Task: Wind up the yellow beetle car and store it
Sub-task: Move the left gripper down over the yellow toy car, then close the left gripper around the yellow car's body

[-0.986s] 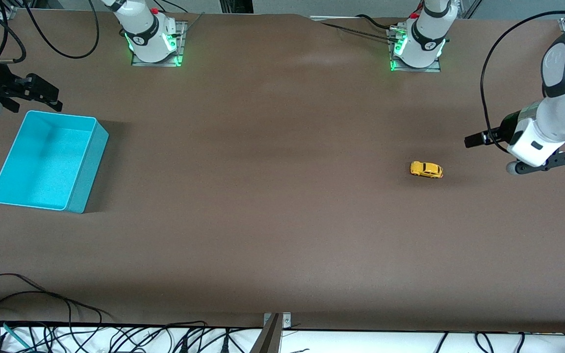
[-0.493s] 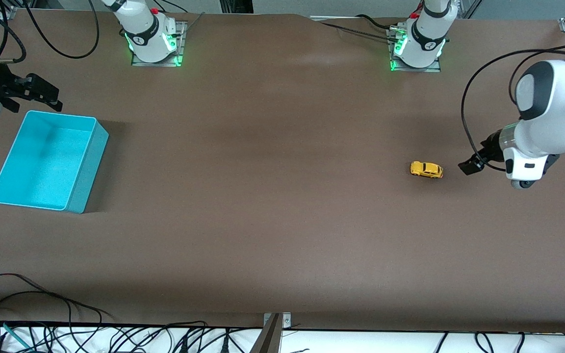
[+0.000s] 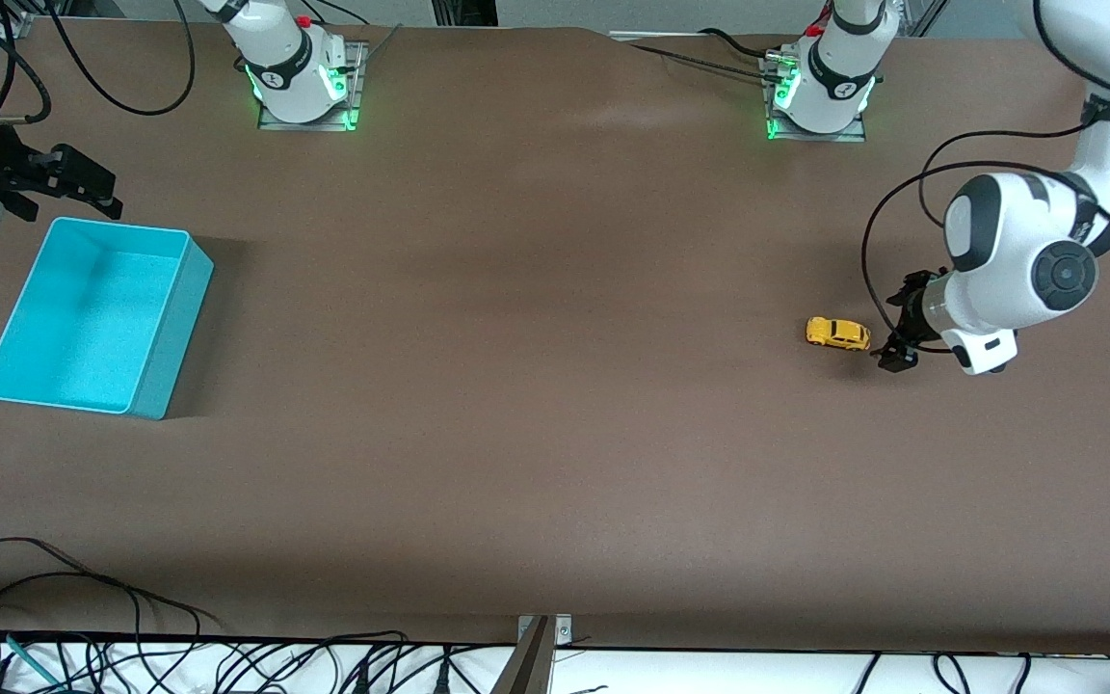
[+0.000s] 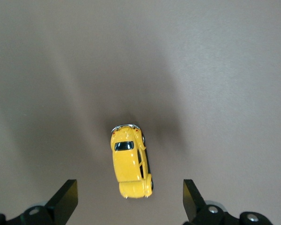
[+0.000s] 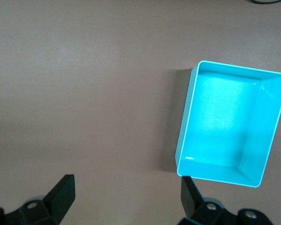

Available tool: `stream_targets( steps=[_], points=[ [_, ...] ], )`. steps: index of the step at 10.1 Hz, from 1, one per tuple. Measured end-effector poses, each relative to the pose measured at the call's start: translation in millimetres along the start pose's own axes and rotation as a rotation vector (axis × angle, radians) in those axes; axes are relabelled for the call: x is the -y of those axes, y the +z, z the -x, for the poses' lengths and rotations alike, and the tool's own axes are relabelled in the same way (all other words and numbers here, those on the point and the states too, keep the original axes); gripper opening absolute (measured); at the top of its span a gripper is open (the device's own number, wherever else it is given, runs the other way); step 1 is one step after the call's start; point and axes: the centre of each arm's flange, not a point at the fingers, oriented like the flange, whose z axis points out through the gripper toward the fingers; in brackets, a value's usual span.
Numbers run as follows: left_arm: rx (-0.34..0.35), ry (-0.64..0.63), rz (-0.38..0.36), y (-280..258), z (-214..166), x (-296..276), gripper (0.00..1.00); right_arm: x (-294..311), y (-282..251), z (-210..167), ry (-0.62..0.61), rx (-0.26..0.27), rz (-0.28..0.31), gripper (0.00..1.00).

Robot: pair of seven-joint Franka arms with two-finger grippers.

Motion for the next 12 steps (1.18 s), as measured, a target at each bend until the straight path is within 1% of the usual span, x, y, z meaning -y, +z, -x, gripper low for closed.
stream_targets(
  steps=[3, 7, 12],
  points=[
    [0.027, -0.060, 0.004, 29, 5, -1, 0.98, 0, 1, 0, 0.000, 0.001, 0.000, 1.00],
    [0.026, -0.072, 0.011, 63, 19, 3, 0.95, 0, 2, -1, 0.000, 0.004, 0.000, 1.00],
    [0.025, -0.079, 0.008, 72, 18, 10, 0.93, -1, 2, -1, 0.001, 0.005, -0.001, 1.00]
  ],
)
